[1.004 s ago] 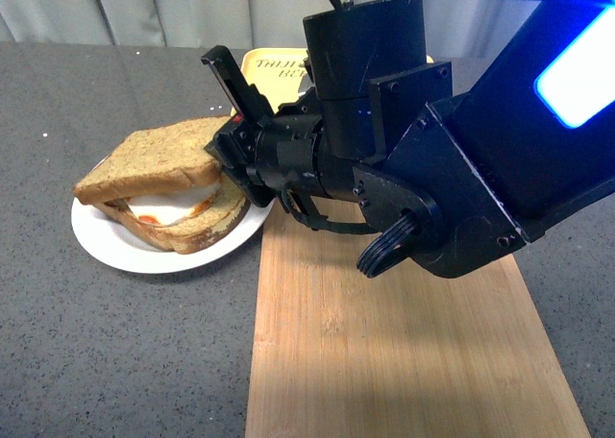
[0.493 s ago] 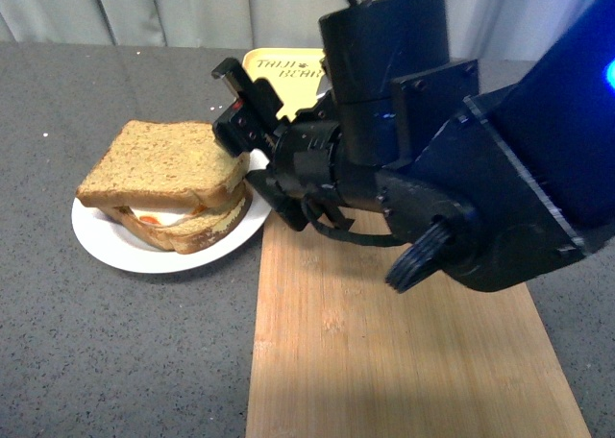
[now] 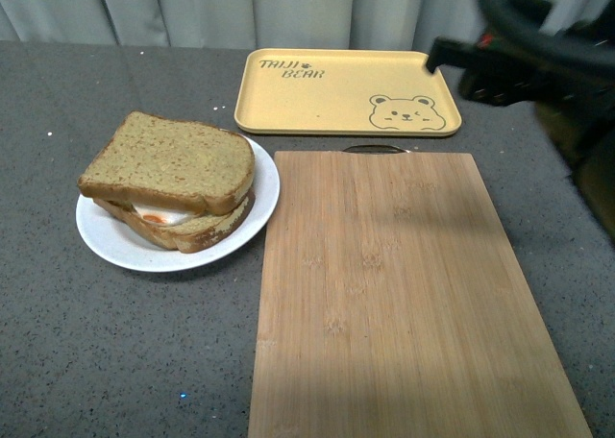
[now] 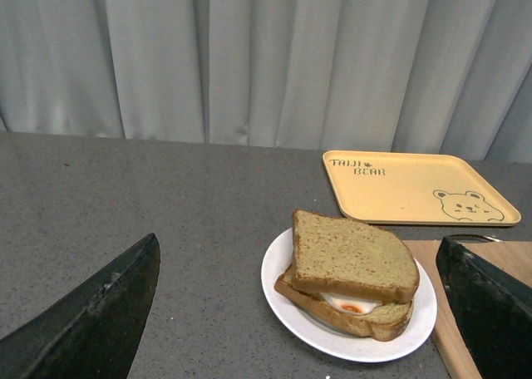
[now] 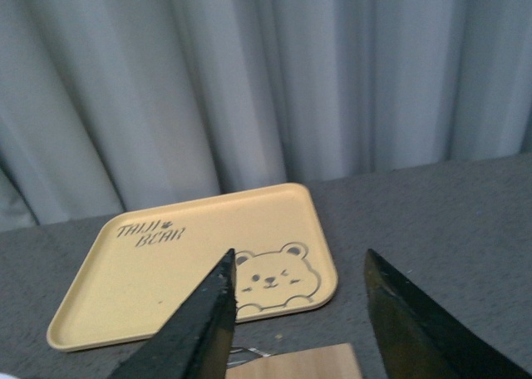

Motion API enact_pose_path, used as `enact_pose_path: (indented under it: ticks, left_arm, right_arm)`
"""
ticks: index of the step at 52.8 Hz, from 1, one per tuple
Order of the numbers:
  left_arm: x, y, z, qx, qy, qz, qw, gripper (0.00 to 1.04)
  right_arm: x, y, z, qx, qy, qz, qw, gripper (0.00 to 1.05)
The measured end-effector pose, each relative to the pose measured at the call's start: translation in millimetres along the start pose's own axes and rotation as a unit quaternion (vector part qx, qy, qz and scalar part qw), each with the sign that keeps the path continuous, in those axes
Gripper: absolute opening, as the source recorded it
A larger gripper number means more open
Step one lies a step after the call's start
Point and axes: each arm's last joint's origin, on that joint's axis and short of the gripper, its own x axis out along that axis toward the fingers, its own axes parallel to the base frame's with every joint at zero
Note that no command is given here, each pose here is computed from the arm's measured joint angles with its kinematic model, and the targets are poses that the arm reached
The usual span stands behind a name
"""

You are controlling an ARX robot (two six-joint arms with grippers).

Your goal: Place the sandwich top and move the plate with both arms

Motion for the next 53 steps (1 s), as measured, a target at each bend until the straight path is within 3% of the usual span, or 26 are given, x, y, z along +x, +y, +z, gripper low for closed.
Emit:
enact_pose_path:
  ticks: [10, 15, 21, 53]
  left_arm:
    - [0.0, -0.1, 0.0, 0.0, 0.0, -0.002, 1.0, 0.98]
    - [0.0, 0.0, 0.0, 0.0, 0.0, 0.0, 1.0, 0.98]
    - [-0.2, 0.1, 0.1, 0.0, -0.001, 0.001, 1.0, 0.98]
    - [-0.1, -0.1, 0.1, 0.0, -0.001, -0.002, 1.0, 0.98]
  right_arm:
    - [-6.1, -11.0, 2.1, -0.013, 0.003, -0.009, 1.0, 0.14]
    - [-38.5, -42.7, 14.0, -0.063, 0.025, 0.022, 0.997, 0.01]
    - [-72.9, -69.1, 34.2, -0.079, 0.006, 0.0, 0.997, 0.01]
    - [-136.2, -106.7, 63.1, -0.089, 0.008, 0.011, 0.996, 0.01]
